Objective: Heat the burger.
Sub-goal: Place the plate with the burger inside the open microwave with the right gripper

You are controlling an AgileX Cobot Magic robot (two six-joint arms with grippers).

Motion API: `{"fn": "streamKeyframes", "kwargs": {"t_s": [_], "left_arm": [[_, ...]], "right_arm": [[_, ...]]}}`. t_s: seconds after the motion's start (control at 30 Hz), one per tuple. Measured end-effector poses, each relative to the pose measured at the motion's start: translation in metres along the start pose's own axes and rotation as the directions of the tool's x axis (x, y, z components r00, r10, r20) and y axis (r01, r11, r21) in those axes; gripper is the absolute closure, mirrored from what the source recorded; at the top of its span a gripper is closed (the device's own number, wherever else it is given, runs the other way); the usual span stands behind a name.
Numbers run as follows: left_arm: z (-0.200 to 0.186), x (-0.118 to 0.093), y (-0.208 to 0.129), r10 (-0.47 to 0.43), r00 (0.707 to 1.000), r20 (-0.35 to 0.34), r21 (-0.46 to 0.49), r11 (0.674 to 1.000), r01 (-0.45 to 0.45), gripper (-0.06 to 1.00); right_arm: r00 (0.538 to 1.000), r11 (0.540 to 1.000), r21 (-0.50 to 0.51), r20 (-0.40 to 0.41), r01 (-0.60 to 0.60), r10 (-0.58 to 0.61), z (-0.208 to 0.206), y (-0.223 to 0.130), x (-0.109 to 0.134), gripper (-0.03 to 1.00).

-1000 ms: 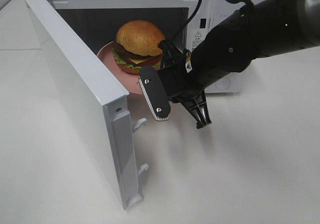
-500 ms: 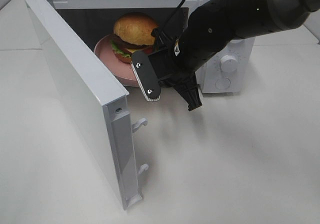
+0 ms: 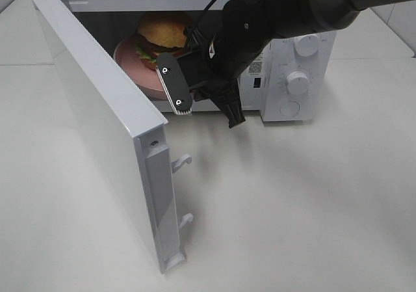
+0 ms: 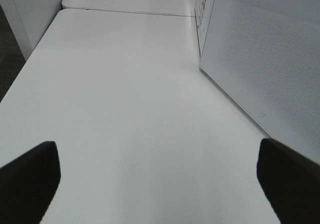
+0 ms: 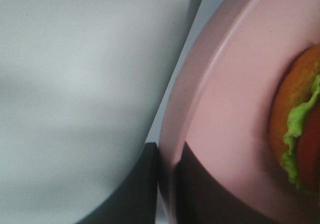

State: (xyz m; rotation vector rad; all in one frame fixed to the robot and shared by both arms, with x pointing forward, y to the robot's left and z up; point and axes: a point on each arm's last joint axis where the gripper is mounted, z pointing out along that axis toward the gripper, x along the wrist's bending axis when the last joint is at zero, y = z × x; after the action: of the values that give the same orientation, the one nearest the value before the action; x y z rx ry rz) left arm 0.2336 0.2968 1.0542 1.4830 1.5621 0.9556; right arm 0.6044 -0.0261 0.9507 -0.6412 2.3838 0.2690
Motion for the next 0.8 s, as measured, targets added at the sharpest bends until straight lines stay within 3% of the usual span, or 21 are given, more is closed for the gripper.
{"fn": "streamKeyframes", "kwargs": {"t_s": [0.8], "left_arm": [[0.000, 0.000, 0.000, 0.000, 1.000, 0.000, 0.000, 1.000, 0.000, -0.05]], "right_arm": [[0.993, 0.997, 0.015, -0.086, -0.080, 0.081, 0.050, 0.007, -0.038, 0.89]]}}
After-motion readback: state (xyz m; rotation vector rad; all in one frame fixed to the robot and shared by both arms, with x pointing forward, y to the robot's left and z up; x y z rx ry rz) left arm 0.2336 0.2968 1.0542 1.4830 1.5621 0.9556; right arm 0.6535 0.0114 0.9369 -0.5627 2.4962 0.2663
